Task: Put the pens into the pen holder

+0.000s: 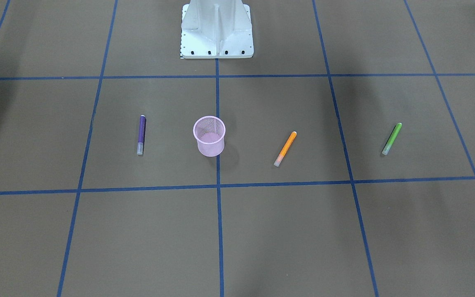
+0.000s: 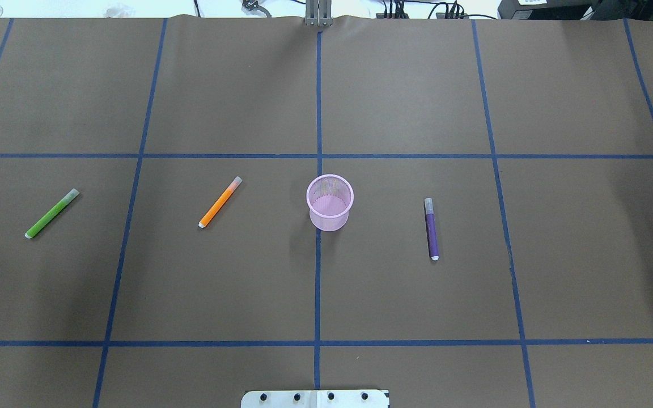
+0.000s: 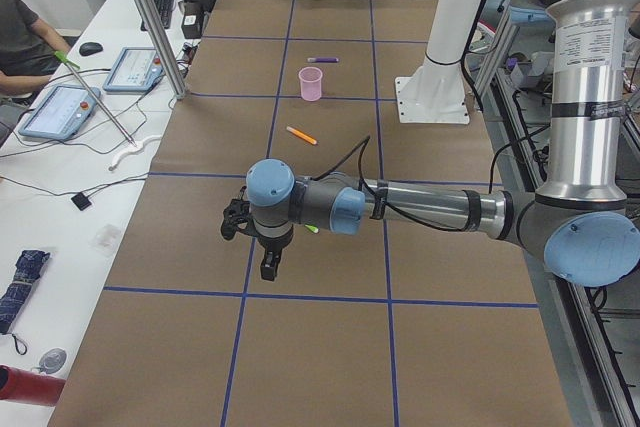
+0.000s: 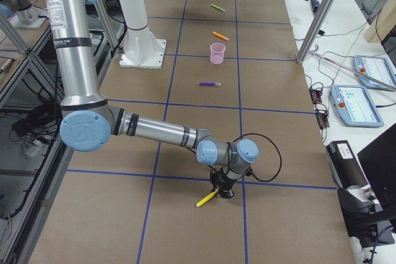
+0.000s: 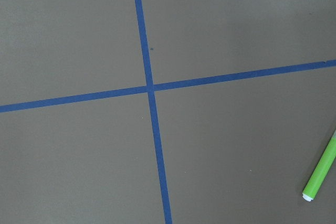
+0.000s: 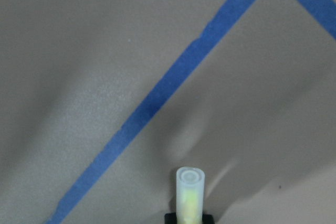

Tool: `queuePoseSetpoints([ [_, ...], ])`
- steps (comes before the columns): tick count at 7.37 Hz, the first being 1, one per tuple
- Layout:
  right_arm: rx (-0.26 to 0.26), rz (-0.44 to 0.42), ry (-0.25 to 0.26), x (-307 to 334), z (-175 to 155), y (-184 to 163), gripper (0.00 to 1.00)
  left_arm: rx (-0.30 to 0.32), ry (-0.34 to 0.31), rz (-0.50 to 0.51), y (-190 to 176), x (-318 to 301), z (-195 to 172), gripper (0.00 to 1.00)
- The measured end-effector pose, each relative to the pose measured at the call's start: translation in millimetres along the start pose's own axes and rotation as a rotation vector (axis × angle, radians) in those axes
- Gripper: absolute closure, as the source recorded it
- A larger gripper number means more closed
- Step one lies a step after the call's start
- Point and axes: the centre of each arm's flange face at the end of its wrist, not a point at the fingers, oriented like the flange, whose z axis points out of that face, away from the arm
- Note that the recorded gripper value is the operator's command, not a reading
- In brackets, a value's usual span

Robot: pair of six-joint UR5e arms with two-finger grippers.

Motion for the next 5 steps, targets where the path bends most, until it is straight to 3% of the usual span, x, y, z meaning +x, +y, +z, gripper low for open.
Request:
queuePoseSetpoints([
  [2, 0.103, 0.215, -0.024, -28.8, -46.4, -27.1, 1.00, 0.006, 0.003, 0.006, -0.7, 3.5, -3.2, 0.00],
  [4, 0.237, 0.439, -0.057, -76.8, -115.5, -54.4, 1.00, 0.008, 0.011, 0.009, -0.6, 5.4, -4.0, 0.00],
  [5, 0.298, 0.509, -0.086, -110.0, -148.8, -65.5, 1.00, 0.008, 0.013, 0.009, -0.6, 6.0, -4.4, 0.00],
])
